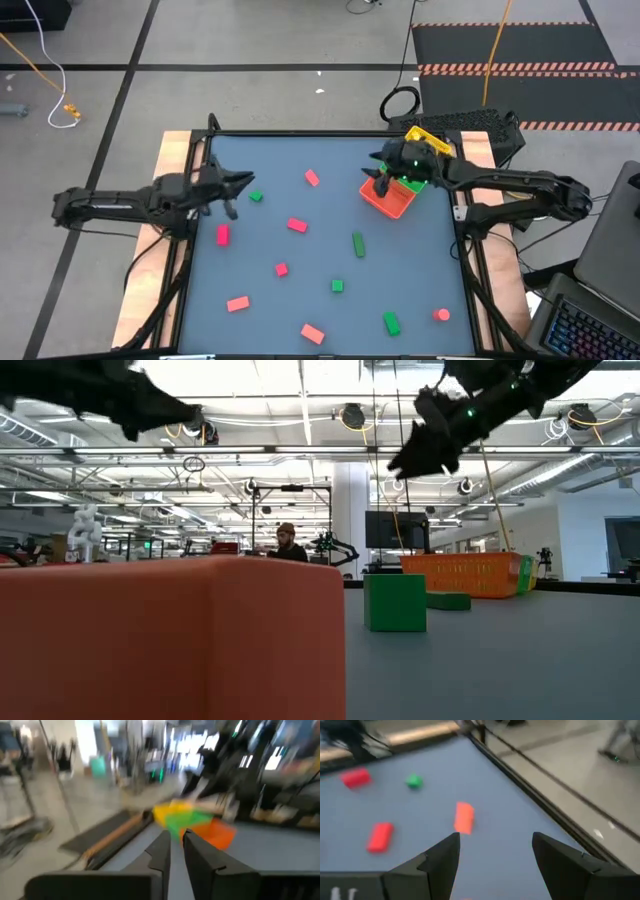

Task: Sort & place blocks by color
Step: Put the red block into the yellow bin

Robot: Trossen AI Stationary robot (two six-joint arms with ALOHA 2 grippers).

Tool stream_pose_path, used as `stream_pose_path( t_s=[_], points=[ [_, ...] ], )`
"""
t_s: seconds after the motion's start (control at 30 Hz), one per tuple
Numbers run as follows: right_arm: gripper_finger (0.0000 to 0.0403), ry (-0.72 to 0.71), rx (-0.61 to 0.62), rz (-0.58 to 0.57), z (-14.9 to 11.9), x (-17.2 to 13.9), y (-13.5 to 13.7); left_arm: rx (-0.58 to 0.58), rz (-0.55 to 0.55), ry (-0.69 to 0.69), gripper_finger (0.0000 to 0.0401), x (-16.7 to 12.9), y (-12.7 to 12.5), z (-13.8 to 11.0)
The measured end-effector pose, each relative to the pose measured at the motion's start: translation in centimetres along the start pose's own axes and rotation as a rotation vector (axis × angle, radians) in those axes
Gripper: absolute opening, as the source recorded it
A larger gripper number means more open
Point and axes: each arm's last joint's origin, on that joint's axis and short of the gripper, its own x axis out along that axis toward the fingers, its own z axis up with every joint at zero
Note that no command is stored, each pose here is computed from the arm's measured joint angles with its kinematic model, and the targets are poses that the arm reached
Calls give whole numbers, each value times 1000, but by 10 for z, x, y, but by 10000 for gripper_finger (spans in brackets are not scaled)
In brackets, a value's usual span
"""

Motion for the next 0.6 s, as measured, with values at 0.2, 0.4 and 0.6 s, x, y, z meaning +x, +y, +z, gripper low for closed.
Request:
stream_pose_path(
  t_s=[0.2,0.4,0.6],
  points=[
    [242,15,-61,60,1,9,33,88,95,294,99,52,1,16],
    [242,84,-97,116,-10,11,51,225,62,489,134,111,-1,9],
    [242,159,-68,162,-17,0,63,450,23,719,151,156,-2,-19]
  ],
)
